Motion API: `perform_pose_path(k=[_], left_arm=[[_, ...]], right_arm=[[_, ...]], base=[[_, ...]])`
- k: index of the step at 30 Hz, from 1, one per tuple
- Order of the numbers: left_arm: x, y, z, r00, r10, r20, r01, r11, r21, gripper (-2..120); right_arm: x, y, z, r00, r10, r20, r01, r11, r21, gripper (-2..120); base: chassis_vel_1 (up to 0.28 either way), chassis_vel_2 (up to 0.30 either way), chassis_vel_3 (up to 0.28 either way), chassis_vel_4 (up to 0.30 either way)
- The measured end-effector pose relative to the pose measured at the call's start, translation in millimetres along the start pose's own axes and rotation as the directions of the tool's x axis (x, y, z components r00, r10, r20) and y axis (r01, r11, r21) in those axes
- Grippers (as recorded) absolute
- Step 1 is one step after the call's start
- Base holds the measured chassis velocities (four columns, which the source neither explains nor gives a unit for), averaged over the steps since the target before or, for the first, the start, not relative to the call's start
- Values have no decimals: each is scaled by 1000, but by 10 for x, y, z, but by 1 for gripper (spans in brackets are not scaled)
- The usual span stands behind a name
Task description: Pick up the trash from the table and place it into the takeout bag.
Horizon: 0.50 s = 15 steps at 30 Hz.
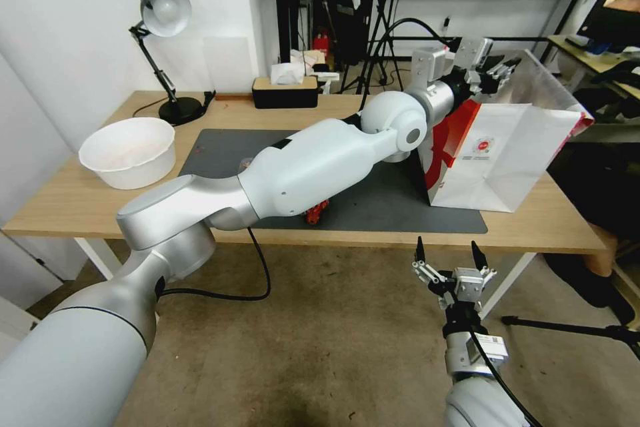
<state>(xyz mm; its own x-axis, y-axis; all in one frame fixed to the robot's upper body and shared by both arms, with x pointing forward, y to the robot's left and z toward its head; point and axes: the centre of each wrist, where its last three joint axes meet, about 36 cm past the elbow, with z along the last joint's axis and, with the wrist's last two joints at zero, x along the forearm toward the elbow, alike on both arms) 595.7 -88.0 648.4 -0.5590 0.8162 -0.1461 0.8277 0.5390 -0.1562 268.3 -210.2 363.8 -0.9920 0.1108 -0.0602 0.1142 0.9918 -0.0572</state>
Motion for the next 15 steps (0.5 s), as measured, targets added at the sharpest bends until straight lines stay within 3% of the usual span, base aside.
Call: perform_pose_path(k=[4,5,8,9,13,15], left_arm=[[78,92,-167,998,-21,65,22,999,-27,64],[78,92,-167,998,-21,65,22,999,-27,64],[367,272,-274,993,-54,103,65,992,-106,78],[367,272,-274,993,-54,103,65,992,-106,78],[616,477,-344,987,-98,130,117,982,-150,91],[862,719,-442,976,-148,160,178,965,-192,99]], right_arm=[[2,-1,1,1000,0,-1,0,1000,0,100],[2,-1,1,1000,0,-1,0,1000,0,100],[4,1,4,1000,1,-1,-1,1000,-1,100],[4,1,4,1000,1,-1,-1,1000,-1,100],[15,-1,13,1000,1,-5,-1,1000,0,100],[31,3,16,1000,0,-8,0,1000,-1,100]], base=[[0,0,0,0],[0,0,0,0],[0,0,0,0],[0,0,0,0],[0,0,0,0],[0,0,0,0]])
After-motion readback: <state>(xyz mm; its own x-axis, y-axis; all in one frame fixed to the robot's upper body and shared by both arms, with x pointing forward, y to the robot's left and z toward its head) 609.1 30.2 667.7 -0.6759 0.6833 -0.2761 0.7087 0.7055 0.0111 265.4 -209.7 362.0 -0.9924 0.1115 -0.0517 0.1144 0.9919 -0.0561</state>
